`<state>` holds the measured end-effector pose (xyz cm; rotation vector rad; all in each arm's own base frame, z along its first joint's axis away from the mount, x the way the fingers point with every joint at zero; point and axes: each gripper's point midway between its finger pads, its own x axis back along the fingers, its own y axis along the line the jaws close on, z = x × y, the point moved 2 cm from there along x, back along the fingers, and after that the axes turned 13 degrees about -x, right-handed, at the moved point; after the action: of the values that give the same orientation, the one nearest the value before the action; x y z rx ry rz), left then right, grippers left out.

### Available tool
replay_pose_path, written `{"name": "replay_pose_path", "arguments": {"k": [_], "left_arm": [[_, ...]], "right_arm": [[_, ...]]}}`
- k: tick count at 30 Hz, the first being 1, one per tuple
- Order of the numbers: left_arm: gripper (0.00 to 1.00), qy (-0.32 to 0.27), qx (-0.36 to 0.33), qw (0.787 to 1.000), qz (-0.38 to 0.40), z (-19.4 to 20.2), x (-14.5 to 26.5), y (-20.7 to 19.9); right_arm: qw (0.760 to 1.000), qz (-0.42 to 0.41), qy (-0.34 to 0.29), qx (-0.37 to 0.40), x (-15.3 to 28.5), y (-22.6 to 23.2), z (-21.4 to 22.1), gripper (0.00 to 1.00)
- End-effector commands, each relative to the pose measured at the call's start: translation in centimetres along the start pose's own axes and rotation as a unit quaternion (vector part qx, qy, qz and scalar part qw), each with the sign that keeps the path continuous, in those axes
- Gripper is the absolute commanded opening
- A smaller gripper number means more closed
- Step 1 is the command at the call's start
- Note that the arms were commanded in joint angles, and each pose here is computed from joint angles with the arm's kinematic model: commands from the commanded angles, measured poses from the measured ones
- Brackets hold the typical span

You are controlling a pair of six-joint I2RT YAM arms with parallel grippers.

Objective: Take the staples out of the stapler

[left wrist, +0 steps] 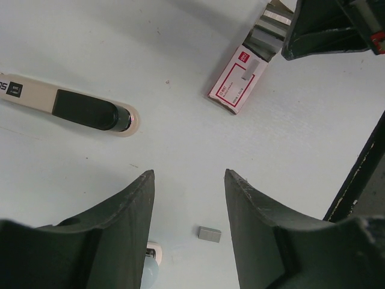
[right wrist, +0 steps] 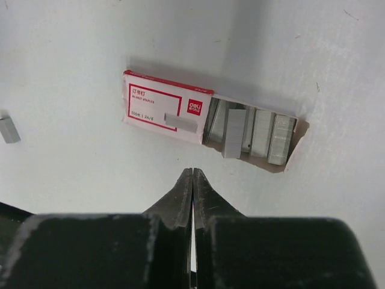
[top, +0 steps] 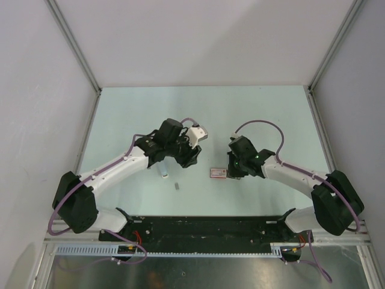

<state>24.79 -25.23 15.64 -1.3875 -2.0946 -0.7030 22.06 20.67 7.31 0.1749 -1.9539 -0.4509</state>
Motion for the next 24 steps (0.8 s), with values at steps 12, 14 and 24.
{"name": "replay_pose_path", "arguments": {"k": [12, 14, 24], "left_arm": [[0.55, -0.022, -0.047, 0.999, -0.006, -1.1, 0.7, -0.1], [0.55, -0.022, -0.048, 0.999, -0.007, -1.1, 0.8, -0.1], [0.55, -0.022, -0.050, 0.998, -0.008, -1.2, 0.8, -0.1]], "right_arm": [[0.999, -0.006, 0.038, 0.024, -0.1, -1.4, 1.1, 0.00], [0.999, -0.004, 0.040, 0.026, -0.2, -1.6, 1.1, 0.00], [0.998, 0.010, 0.056, 0.035, -1.0, -2.6, 1.3, 0.00]]}}
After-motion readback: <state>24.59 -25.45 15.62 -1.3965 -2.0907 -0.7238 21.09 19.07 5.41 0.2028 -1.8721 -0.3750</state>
